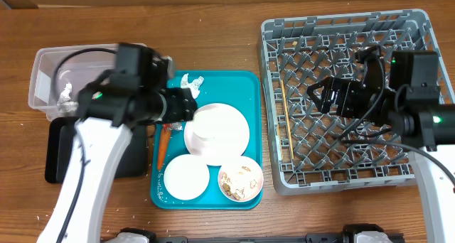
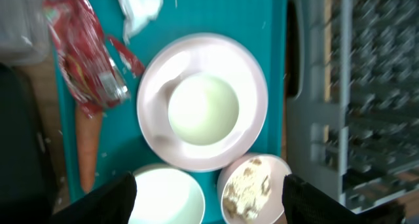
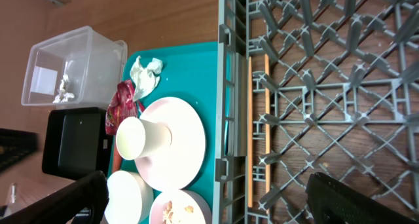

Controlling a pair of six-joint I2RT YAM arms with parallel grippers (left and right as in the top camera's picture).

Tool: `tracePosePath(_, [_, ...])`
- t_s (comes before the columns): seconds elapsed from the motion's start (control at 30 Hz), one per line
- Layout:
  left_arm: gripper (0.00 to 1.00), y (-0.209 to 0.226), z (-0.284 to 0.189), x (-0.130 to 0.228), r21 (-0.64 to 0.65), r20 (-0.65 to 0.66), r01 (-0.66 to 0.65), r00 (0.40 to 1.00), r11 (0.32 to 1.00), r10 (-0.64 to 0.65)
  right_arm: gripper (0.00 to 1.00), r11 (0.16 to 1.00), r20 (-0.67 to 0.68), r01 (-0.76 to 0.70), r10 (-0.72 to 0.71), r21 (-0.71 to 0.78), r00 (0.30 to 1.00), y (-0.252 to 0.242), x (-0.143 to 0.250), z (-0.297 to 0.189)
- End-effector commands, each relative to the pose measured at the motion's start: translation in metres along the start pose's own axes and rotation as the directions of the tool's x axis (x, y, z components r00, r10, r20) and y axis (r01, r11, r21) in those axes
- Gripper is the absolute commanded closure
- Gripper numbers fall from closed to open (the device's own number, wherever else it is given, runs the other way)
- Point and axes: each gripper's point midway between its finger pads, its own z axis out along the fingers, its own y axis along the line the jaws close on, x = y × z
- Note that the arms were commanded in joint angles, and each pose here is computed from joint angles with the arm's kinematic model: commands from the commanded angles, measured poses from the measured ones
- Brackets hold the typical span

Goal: Sort waste into correct bins and load items into the dishwasher
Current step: 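Reach the left gripper to the white cup on the plate and grasp it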

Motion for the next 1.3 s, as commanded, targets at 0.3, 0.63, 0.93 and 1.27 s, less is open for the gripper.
tracePosePath(0.3, [0.45,0.022,0.102,0.024,-0.318,-0.210,-0.147,0.974,0.936,0.082,0.00,1.000,-0.016,0.002,-0.002,-0.016,1.000,0.003,0.000,-0.001])
tracePosePath(0.63, [0.48,0.016,0.118,0.003,-0.270,-0.145,-0.116,0.986,0.956,0.079,0.00,1.000,-0.025,-0.003,0.003,-0.014,1.000,0.003,0.002,-0.001])
tracePosePath(0.93, [0.47,0.020,0.124,0.006,-0.277,-0.166,-0.140,0.981,0.950,0.096,0.00,1.000,-0.022,-0.001,0.001,-0.015,1.000,0.003,0.001,-0.001])
tracePosePath(1.27, [0.96,0.023,0.161,0.020,-0.243,-0.247,-0.111,0.968,0.964,0.050,0.00,1.000,-0.024,-0.003,0.003,-0.015,1.000,0.003,0.002,-0.001])
